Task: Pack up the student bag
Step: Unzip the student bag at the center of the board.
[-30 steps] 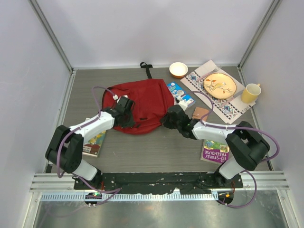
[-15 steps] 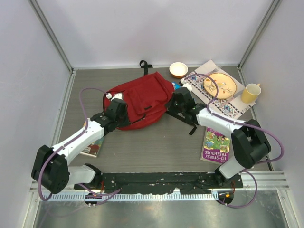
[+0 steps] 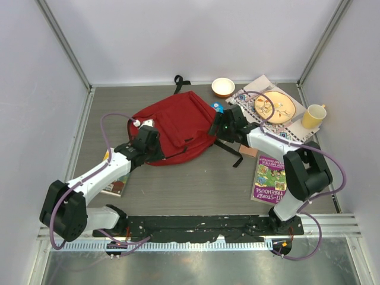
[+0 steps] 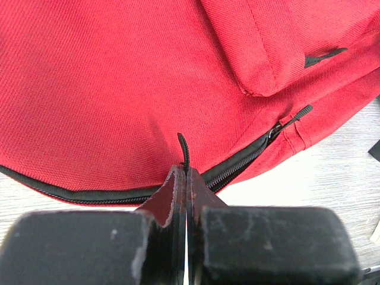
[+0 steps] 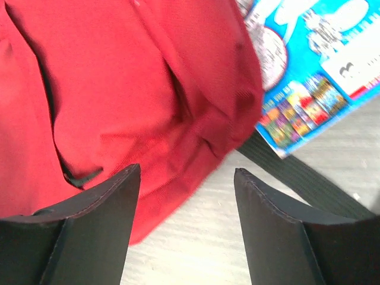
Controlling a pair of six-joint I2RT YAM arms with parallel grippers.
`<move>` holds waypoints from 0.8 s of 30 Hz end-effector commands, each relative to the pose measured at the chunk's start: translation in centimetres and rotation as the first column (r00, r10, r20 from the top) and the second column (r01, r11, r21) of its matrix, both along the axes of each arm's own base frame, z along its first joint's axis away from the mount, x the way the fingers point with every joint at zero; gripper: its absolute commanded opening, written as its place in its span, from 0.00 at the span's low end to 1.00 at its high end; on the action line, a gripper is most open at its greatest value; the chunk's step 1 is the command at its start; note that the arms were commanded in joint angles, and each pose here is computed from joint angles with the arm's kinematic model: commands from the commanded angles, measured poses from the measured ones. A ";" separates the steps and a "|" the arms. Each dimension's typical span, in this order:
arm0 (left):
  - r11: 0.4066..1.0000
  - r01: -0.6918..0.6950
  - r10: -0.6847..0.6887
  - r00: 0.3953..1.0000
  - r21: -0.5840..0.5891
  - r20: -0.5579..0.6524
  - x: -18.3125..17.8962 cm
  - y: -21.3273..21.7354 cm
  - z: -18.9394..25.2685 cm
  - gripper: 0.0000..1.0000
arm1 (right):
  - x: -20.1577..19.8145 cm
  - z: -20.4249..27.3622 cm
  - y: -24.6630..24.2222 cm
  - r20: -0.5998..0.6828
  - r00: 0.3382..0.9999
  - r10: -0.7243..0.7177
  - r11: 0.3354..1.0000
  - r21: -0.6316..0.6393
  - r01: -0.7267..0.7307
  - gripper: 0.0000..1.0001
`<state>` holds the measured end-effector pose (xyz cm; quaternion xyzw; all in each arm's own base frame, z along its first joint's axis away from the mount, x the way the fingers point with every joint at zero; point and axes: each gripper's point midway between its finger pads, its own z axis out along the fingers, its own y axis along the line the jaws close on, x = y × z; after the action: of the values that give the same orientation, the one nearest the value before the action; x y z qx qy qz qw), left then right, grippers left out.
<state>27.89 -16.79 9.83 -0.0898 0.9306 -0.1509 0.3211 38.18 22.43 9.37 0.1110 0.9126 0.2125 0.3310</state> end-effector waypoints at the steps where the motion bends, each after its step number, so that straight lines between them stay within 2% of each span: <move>1: 0.997 -0.002 0.005 0.999 -0.079 0.044 1.3 -1.5 1.5 0.00 | -3.2 2.1 -1.1 -0.011 1.000 -0.011 0.998 0.068 0.012 0.71; 3: 0.996 0.001 0.004 0.999 -0.087 0.054 1.5 -1.7 2.0 0.00 | -5.0 3.2 -0.2 -0.020 0.999 0.028 0.987 0.159 -0.024 0.71; 4: 0.996 0.006 -0.001 0.998 -0.090 0.055 1.5 -1.8 2.1 0.00 | -6.4 2.3 0.1 -0.066 0.997 0.026 0.977 0.213 -0.011 0.71; 6: 0.995 0.016 -0.010 0.998 -0.097 0.058 1.5 -2.1 2.2 0.00 | -7.1 4.2 2.2 -0.027 0.998 0.064 0.932 0.360 -0.049 0.71; 7: 0.994 0.025 -0.019 0.998 -0.103 0.061 1.5 -2.3 2.4 0.00 | -8.6 4.1 3.6 -0.073 0.993 0.088 0.895 0.444 -0.047 0.71; 8: 0.994 0.032 -0.026 0.998 -0.104 0.059 1.4 -2.4 2.4 0.00 | -8.4 5.2 4.6 -0.038 0.995 0.095 0.866 0.496 -0.063 0.71; 13: 0.993 0.053 -0.045 0.996 -0.106 0.075 1.2 -2.8 2.9 0.00 | -9.8 5.8 9.1 -0.105 0.990 0.095 0.821 0.571 -0.019 0.71; 16: 0.992 0.068 -0.060 0.995 -0.105 0.074 0.8 -3.2 2.8 0.00 | -10.6 6.1 11.9 -0.155 0.982 0.112 0.770 0.638 0.013 0.71; 20: 0.991 0.082 -0.075 0.995 -0.104 0.073 0.3 -3.6 2.8 0.00 | -11.0 3.5 13.9 -0.269 0.955 0.122 0.757 0.648 0.086 0.71; 24: 0.991 0.089 -0.081 0.994 -0.100 0.080 0.1 -3.7 3.0 0.00 | -10.8 2.4 14.9 -0.305 0.944 0.123 0.744 0.658 0.116 0.69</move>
<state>27.18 -19.09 9.93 -0.0683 0.9302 -0.1805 0.3123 25.96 35.29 9.53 0.2281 0.8495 0.4597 0.1224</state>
